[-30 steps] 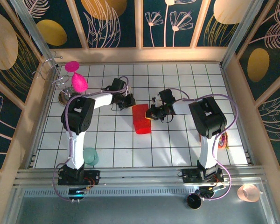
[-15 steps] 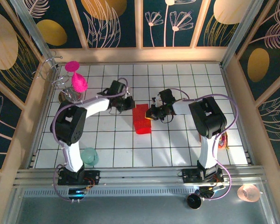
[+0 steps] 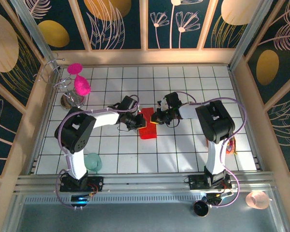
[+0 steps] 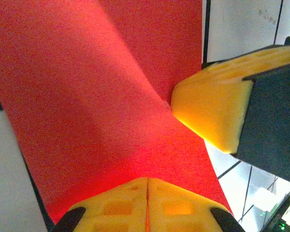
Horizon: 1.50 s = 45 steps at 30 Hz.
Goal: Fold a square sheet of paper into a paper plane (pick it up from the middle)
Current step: First fold the square sheet of paper in half at the center of the table.
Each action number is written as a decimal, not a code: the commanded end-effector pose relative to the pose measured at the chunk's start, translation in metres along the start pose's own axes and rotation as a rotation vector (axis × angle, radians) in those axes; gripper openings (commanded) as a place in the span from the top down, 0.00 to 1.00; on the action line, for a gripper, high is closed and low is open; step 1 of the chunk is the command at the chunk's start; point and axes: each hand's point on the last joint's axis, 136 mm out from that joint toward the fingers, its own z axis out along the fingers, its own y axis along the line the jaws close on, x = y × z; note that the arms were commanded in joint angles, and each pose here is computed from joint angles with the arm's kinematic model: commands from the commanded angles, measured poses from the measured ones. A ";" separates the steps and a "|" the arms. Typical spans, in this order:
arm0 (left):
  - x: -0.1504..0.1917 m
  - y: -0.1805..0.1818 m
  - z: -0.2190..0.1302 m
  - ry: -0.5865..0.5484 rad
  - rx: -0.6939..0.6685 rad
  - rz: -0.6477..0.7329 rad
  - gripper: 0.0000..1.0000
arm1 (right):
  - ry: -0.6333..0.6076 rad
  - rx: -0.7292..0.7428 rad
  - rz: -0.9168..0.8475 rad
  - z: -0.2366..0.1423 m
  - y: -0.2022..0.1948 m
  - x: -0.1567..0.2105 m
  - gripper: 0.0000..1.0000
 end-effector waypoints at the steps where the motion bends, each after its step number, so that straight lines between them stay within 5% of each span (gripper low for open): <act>1: 0.004 0.010 0.006 0.028 -0.045 0.005 0.92 | 0.134 0.609 0.193 0.002 -0.173 0.084 1.00; 24: 0.080 0.073 -0.007 0.121 -0.159 -0.071 0.91 | 0.136 0.626 0.201 0.003 -0.179 0.084 1.00; 29: 0.087 0.092 -0.022 0.112 -0.274 -0.061 0.91 | 0.134 0.620 0.202 0.003 -0.178 0.084 1.00; 38: 0.021 -0.004 -0.033 -0.066 0.028 0.027 0.92 | 0.127 0.613 0.201 0.003 -0.176 0.082 1.00; 45: 0.014 0.006 -0.018 -0.067 -0.021 0.005 0.92 | 0.119 0.608 0.210 0.003 -0.175 0.082 1.00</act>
